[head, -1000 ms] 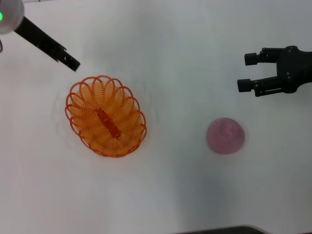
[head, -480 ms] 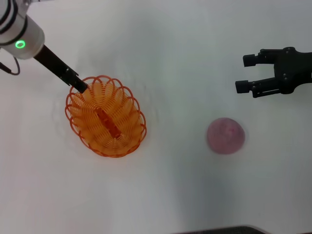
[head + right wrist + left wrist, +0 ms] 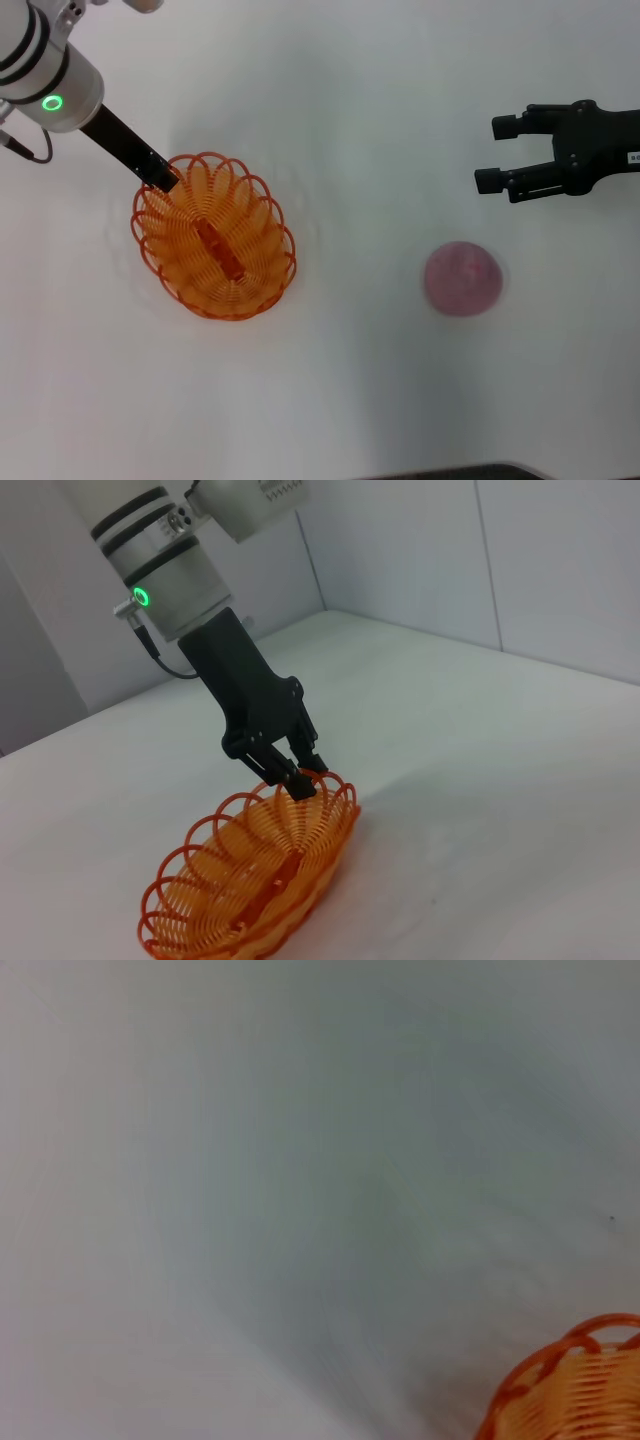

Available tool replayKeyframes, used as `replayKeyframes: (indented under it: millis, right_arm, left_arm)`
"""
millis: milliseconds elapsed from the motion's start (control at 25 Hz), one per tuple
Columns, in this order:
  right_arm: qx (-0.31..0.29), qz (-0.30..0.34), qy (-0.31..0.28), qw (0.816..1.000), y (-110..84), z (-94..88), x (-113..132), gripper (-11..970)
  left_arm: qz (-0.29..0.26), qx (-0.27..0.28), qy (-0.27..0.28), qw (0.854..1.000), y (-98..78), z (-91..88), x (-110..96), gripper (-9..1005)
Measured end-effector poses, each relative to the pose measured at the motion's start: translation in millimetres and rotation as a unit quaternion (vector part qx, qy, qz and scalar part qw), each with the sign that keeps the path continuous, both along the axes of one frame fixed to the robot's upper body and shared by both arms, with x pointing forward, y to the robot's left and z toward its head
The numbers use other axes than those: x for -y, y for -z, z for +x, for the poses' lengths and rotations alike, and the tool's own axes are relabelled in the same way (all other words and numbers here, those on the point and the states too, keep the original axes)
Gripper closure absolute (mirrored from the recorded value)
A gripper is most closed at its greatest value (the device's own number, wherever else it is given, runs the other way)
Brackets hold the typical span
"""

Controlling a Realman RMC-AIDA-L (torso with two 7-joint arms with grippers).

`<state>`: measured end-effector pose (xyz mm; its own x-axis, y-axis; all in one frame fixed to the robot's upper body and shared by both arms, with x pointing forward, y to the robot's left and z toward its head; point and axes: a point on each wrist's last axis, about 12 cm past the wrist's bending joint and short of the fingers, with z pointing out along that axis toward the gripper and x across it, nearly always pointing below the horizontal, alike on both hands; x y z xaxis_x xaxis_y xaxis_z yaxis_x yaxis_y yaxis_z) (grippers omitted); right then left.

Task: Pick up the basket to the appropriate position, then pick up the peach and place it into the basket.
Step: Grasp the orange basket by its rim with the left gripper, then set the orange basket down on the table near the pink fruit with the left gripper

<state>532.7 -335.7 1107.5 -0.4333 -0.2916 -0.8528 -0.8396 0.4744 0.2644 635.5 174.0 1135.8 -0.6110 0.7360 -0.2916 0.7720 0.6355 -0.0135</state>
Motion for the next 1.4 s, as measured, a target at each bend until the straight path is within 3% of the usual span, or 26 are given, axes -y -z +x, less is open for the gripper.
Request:
replayKeyframes:
  millis: [160,480,640,680,840,1120,1280,1400]
  right_arm:
    - [0.001,0.000,0.001,1.000,0.3,0.2,0,4]
    - [0.002,0.000,0.002,1.000,0.1,0.6,0,4]
    - [0.002,0.000,0.002,1.000,0.0,0.7,0,4]
    - [0.002,-0.001,0.003,1.000,0.1,0.9,0,4]
    - [0.004,-0.005,0.007,1.000,0.2,2.0,2,4]
    - [0.019,-0.016,0.006,1.000,-0.2,3.8,4,4]
    - [0.026,-0.022,0.004,0.999,-0.8,6.5,3,4]
    - [0.034,-0.026,0.004,0.999,-1.0,7.6,3,4]
  left_arm:
    - [-0.002,0.002,-0.001,1.000,-0.6,0.2,0,657]
    - [-0.030,0.001,-0.001,1.000,-5.2,1.2,2,953]
    - [-0.070,-0.006,-0.023,0.997,-12.0,3.6,-4,955]
    - [-0.115,-0.023,-0.048,0.992,-22.0,5.1,-12,956]
    - [-0.171,-0.040,-0.073,0.982,-41.1,6.4,-26,958]
    - [-0.209,-0.056,-0.129,0.968,-67.6,0.2,-42,962]
    - [-0.226,-0.060,-0.179,0.956,-64.8,-2.4,-46,967]
    - [-0.241,-0.070,-0.238,0.938,-49.5,-6.6,-48,970]
